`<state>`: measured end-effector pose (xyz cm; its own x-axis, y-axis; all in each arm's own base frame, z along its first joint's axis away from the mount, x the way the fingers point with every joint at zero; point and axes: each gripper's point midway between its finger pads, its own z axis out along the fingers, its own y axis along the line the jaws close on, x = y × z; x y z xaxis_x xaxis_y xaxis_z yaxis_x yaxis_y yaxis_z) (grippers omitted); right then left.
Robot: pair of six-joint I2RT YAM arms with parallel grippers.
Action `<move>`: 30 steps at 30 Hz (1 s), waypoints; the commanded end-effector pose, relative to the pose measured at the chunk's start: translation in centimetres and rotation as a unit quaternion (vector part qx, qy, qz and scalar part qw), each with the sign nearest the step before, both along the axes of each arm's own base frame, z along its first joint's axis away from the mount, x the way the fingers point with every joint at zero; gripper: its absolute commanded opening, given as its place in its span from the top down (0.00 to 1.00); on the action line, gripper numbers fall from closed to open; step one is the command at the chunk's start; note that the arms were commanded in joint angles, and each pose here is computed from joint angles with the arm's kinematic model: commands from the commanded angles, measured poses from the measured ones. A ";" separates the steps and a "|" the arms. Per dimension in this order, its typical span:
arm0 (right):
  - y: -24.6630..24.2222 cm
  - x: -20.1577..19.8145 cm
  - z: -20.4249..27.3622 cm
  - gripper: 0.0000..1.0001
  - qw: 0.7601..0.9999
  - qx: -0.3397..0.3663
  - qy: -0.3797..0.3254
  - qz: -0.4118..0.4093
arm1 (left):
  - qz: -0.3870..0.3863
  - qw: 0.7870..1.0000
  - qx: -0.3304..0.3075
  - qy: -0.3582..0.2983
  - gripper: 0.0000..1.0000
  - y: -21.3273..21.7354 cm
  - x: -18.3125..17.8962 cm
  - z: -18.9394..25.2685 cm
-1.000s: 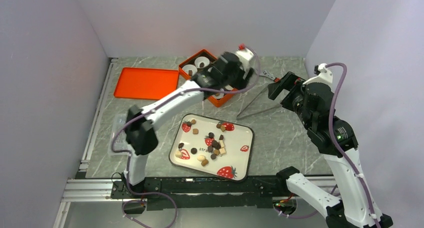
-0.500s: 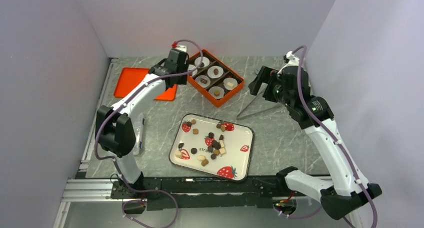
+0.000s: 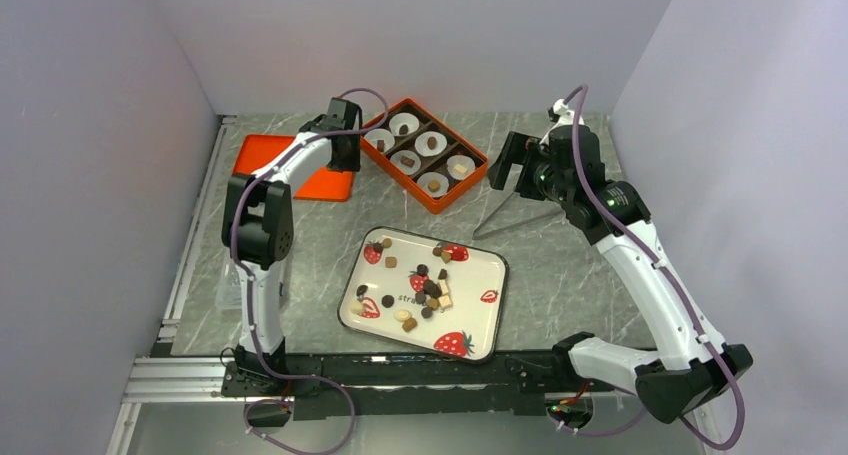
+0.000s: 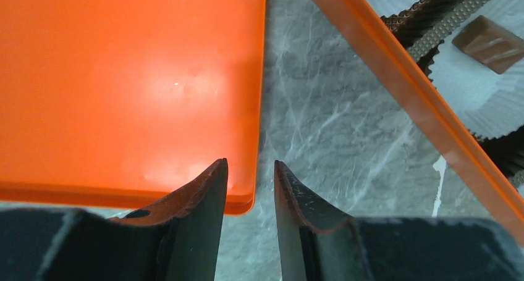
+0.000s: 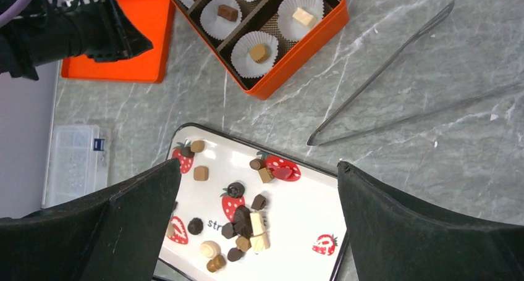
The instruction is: Pack the chocolate
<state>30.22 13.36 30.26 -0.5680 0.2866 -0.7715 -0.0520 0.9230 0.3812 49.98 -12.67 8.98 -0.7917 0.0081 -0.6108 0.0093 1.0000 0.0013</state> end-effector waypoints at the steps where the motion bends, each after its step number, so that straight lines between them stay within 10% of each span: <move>1: 0.7 1.1 0.7 0.00 1.000 0.001 -0.019 0.014 | -0.020 1.000 -0.018 -0.001 0.61 -1.4 1.8 0.4; 16: 1.4 1.5 -1.4 0.00 1.000 0.000 0.003 0.023 | -0.003 0.998 -0.019 0.061 0.68 -1.0 1.9 -5.0; 22: 1.5 1.7 -2.2 0.00 1.000 0.000 0.011 0.023 | -0.001 0.997 -0.009 0.077 0.92 -0.6 1.4 -6.4; 30: 2.5 2.4 -1.9 0.00 0.999 0.017 0.010 0.034 | -0.031 0.999 0.001 0.026 1.00 0.1 2.5 -0.1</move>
<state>31.65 14.90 26.78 -0.6370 0.2529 -0.7282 -0.0660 0.9233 0.3784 51.20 -12.89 2.96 -0.8734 0.0337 -0.4859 0.0351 0.9994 0.0063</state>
